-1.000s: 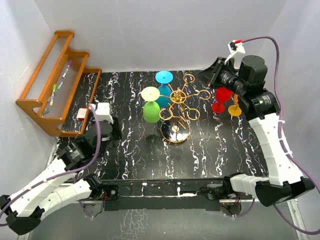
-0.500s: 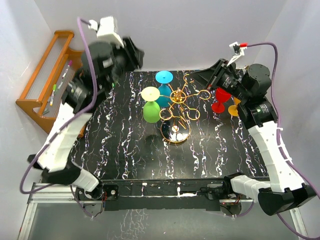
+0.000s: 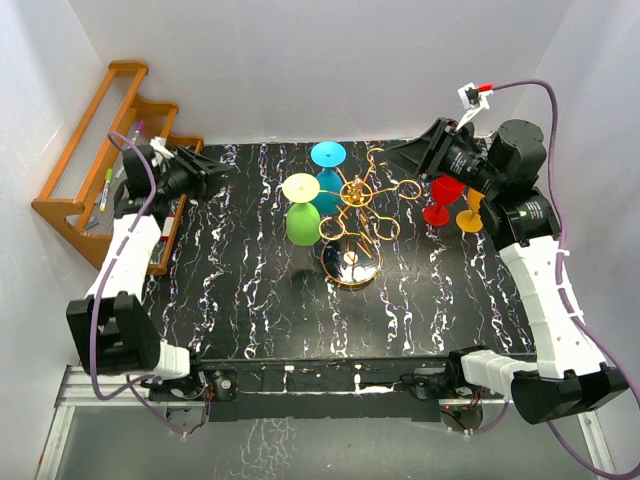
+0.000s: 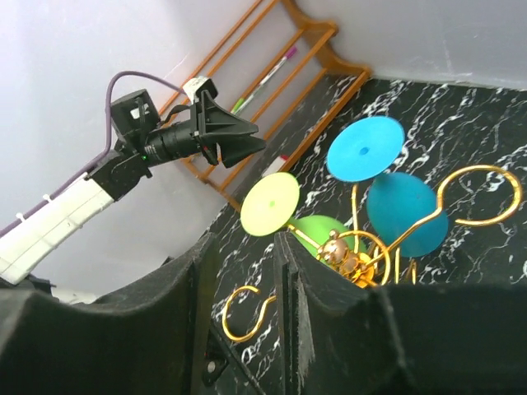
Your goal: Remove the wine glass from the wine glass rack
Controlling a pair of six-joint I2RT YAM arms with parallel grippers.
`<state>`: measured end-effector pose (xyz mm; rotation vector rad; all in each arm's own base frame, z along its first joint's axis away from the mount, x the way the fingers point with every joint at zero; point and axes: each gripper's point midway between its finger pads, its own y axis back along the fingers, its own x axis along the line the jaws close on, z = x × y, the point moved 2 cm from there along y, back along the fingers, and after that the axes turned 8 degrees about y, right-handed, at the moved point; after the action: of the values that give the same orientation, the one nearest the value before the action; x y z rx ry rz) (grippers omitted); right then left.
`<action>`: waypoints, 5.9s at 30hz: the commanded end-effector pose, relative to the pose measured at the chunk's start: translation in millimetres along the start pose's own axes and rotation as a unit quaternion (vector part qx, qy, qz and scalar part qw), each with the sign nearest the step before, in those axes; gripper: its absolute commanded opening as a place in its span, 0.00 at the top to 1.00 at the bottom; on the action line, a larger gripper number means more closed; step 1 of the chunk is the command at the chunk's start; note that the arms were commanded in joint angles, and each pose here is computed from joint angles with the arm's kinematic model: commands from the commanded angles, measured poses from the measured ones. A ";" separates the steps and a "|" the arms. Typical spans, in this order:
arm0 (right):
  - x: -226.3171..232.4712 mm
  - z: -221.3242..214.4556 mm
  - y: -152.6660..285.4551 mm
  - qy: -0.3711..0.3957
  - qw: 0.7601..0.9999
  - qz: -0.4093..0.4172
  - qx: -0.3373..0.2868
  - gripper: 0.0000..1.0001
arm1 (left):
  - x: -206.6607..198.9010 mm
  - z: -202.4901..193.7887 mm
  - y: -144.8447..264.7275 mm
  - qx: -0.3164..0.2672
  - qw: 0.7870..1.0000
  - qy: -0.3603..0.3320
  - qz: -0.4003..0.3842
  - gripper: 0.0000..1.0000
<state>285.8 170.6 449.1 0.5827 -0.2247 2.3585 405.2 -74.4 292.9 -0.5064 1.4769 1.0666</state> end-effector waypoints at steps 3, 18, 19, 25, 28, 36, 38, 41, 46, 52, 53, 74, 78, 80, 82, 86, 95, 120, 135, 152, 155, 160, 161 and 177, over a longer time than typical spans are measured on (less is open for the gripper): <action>12.1 -20.5 6.6 0.008 0.998 0.051 0.047 0.61 | -79.8 -84.2 88.2 0.093 0.973 -0.137 -0.161 0.54; 20.2 -23.6 25.5 0.028 0.998 0.032 0.048 0.61 | -68.6 -131.7 60.7 0.179 0.964 -0.150 -0.131 0.51; 20.7 -22.9 26.5 0.030 0.998 0.031 0.047 0.61 | -67.4 -135.1 57.3 0.182 0.963 -0.152 -0.128 0.51; 23.2 -23.8 31.3 0.038 0.998 0.029 0.048 0.61 | -65.2 -140.3 47.1 0.187 0.963 -0.150 -0.123 0.51; 25.5 -24.1 33.0 0.039 0.998 0.031 0.046 0.61 | -63.3 -146.3 40.1 0.196 0.962 -0.152 -0.117 0.52; 27.3 -26.0 35.6 0.043 0.997 0.035 0.045 0.62 | -60.1 -155.9 25.3 0.208 0.960 -0.154 -0.109 0.52; 28.1 -26.5 35.9 0.042 0.997 0.038 0.044 0.62 | -59.5 -156.8 22.3 0.210 0.960 -0.153 -0.108 0.52; 27.3 -27.7 35.7 0.040 0.998 0.038 0.044 0.62 | -59.1 -158.6 18.4 0.214 0.959 -0.152 -0.106 0.53; 25.7 -30.4 34.7 0.036 0.998 0.038 0.045 0.63 | -59.6 -161.4 13.9 0.218 0.958 -0.152 -0.108 0.56; 24.3 -31.7 34.1 0.033 0.998 0.037 0.045 0.63 | -65.4 -166.9 13.0 0.223 0.956 -0.153 -0.114 0.61; 24.0 -32.4 33.8 0.032 0.998 0.037 0.046 0.63 | -66.7 -167.9 13.6 0.224 0.955 -0.155 -0.115 0.62; 22.1 -32.6 34.1 0.025 0.999 0.030 0.037 0.64 | -67.3 -166.9 15.1 0.221 0.956 -0.168 -0.093 1.00; 22.9 -31.5 34.2 0.023 0.999 0.030 0.033 0.64 | -75.6 -168.0 16.7 0.225 0.956 -0.157 -0.105 1.00; 23.0 -31.3 34.3 0.023 0.999 0.031 0.032 0.64 | -83.7 -169.8 18.0 0.231 0.954 -0.148 -0.125 1.00; 23.9 -31.0 35.0 0.022 0.999 0.031 0.030 0.64 | -88.0 -171.9 18.6 0.239 0.951 -0.137 -0.137 1.00; 23.3 -32.4 35.2 0.020 0.999 0.031 0.029 0.64 | -93.8 -175.8 18.8 0.256 0.947 -0.117 -0.153 1.00; 22.9 -34.4 34.8 0.016 0.999 0.033 0.029 0.64 | -92.8 -184.9 19.0 0.275 0.943 -0.113 -0.150 1.00; 24.3 -38.8 36.0 0.010 0.999 0.040 0.029 0.64 | -93.9 -197.8 -11.1 0.268 0.944 -0.138 -0.134 1.00; 25.3 -35.1 34.2 0.012 0.999 0.043 0.030 0.64 | -92.4 -176.4 -5.1 0.226 0.955 -0.143 -0.127 1.00; 46.2 -44.6 25.3 0.003 0.984 0.147 0.096 0.63 | -107.4 -157.8 78.0 0.200 0.941 -0.195 -0.193 1.00; 64.2 -49.5 19.8 0.002 0.975 0.187 0.118 0.60 | -108.8 -161.9 103.5 0.180 0.934 -0.242 -0.189 1.00; 106.2 -68.6 -0.3 0.007 0.957 0.243 0.155 0.59 | -104.7 -168.4 146.8 0.147 0.930 -0.292 -0.170 1.00; 115.8 -74.7 -5.0 0.010 0.954 0.250 0.163 0.59 | -102.7 -170.1 154.5 0.142 0.929 -0.298 -0.166 1.00; 195.2 -131.1 -30.8 0.040 0.925 0.316 0.208 0.59 | -79.4 -206.3 216.5 0.164 0.912 -0.311 -0.210 1.00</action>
<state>129.9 344.1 396.4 0.8339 0.2882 3.0441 144.1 -156.2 414.6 -0.1991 0.8989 0.6127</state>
